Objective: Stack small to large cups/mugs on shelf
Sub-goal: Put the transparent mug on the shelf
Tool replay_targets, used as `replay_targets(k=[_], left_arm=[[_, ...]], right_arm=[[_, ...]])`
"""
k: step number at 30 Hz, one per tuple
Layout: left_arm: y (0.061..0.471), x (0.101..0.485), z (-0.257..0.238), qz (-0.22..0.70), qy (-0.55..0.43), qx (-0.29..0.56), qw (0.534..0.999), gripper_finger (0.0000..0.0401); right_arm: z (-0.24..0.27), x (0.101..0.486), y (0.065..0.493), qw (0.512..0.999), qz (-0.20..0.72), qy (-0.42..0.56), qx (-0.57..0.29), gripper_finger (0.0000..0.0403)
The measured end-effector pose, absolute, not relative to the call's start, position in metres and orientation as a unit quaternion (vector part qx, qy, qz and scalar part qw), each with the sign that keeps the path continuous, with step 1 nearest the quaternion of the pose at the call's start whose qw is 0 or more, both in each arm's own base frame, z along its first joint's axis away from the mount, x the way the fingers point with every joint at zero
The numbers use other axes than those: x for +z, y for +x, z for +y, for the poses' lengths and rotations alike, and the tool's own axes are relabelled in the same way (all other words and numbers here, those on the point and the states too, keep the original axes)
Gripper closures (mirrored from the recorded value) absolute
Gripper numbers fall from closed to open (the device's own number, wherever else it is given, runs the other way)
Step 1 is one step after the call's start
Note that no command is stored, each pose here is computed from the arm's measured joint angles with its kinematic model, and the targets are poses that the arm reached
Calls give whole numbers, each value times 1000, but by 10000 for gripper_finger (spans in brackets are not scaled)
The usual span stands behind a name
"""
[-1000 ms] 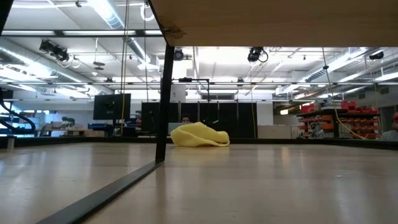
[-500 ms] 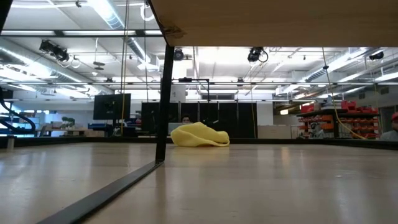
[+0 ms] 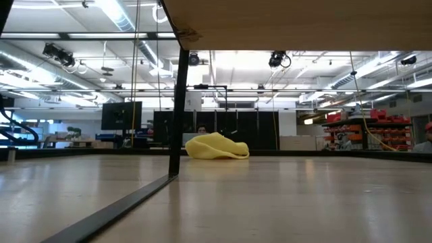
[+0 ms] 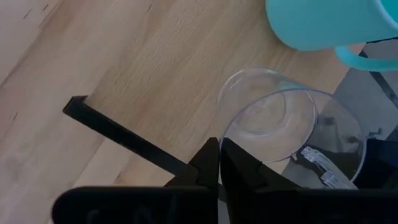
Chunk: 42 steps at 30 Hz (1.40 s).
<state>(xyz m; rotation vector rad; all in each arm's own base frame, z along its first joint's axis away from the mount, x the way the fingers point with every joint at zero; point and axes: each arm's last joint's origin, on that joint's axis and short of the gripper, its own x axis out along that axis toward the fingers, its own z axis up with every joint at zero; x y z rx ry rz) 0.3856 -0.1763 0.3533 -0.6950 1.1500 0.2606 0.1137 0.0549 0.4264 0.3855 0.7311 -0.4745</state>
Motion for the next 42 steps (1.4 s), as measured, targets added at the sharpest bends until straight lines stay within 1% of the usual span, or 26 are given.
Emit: replay_targets(k=[5, 16, 26, 31, 38, 42], left_arm=[[388, 355, -177, 523, -321, 110, 782, 386], [390, 356, -178, 512, -328, 102, 787, 361], [386, 363, -176, 507, -337, 103, 786, 357], [384, 377, -174, 480, -347, 97, 800, 356], [383, 379, -173, 474, -348, 97, 803, 358], [379, 386, -167, 464, -337, 107, 812, 363]], right_arm=[[55, 426, 114, 889, 352, 185, -228, 312], [55, 427, 114, 889, 352, 186, -228, 312], [55, 427, 114, 889, 352, 186, -228, 312], [55, 427, 114, 889, 352, 186, -228, 312], [55, 427, 114, 889, 352, 186, -228, 312], [55, 426, 113, 888, 355, 188, -225, 312]])
